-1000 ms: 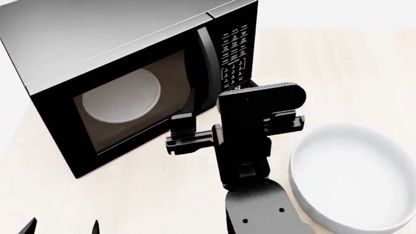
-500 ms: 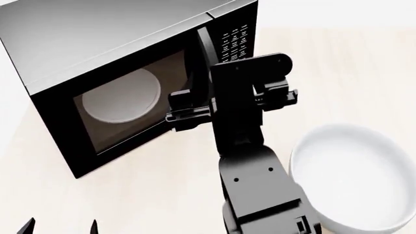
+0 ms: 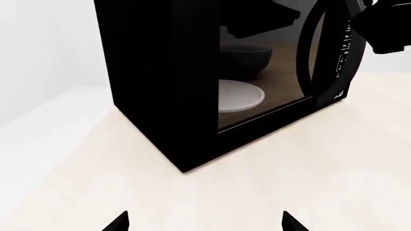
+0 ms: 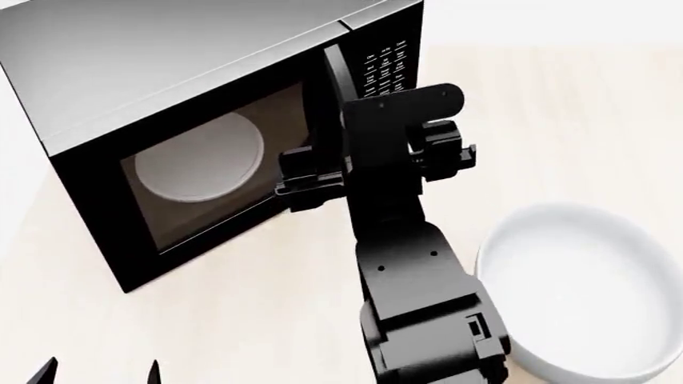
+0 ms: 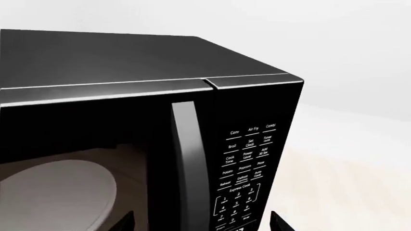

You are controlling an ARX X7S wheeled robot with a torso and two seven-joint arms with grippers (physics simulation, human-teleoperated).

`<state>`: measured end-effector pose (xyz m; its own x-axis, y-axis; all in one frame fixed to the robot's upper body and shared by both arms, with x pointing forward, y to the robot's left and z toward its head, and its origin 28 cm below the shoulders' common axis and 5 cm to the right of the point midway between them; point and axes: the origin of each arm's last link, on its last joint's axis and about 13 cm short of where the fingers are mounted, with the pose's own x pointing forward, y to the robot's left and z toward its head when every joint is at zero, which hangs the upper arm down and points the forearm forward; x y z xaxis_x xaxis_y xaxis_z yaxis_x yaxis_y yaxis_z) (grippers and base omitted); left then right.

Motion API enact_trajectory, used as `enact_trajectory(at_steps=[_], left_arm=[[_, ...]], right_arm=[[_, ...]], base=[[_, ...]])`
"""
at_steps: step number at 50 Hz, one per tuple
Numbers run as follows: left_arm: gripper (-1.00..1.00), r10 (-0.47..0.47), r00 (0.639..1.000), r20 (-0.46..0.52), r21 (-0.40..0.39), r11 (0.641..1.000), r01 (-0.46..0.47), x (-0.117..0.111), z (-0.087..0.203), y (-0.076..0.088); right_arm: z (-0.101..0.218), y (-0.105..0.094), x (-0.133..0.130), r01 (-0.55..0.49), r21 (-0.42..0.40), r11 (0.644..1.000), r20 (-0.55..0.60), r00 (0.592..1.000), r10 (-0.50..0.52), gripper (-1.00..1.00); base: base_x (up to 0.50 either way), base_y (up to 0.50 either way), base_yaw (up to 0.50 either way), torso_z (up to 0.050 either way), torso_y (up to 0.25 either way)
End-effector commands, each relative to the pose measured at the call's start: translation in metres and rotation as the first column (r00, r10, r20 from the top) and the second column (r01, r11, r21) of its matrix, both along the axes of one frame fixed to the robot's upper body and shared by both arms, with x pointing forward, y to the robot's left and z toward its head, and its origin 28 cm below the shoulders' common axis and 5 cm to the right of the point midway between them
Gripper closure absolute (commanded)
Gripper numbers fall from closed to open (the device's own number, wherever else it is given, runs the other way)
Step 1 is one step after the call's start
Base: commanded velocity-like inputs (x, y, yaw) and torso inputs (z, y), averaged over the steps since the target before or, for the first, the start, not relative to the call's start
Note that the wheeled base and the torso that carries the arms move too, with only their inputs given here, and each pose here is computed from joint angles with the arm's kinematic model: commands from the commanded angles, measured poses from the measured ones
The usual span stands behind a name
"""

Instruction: Open the microwave.

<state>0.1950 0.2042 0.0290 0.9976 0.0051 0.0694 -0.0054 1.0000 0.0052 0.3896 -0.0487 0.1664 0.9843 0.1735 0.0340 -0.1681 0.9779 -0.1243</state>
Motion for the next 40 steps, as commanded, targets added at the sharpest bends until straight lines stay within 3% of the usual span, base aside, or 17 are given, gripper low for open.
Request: enact_trajectory(at_steps=[1,25,26,40], left_arm=[[-1.0,0.0,1.0,-0.001,-0.003,1.0,0.0,0.0,0.0,0.0],[-1.0,-0.009,1.0,0.0,0.0,1.0,0.009,-0.001,0.0,-0.002],[-1.0,-0.01,1.0,0.0,0.001,1.0,0.01,-0.001,0.0,-0.002],[-1.0,-0.013,1.0,0.004,0.0,1.0,0.013,-0.002,0.001,-0.002]], right_arm=[[0.0,0.0,0.009,0.004,-0.011,1.0,-0.013,1.0,-0.004,-1.0],[-0.009,0.0,0.021,0.019,-0.022,1.0,-0.042,0.999,-0.02,-1.0],[-0.009,0.0,0.021,0.019,-0.023,1.0,-0.041,0.999,-0.02,1.0],[-0.004,-0.001,0.013,0.003,-0.005,1.0,-0.019,1.0,-0.003,1.0]], base=[[0.0,0.0,0.0,0.0,0.0],[0.0,0.0,0.0,0.0,0.0],[0.0,0.0,0.0,0.0,0.0],[0.0,0.0,0.0,0.0,0.0]])
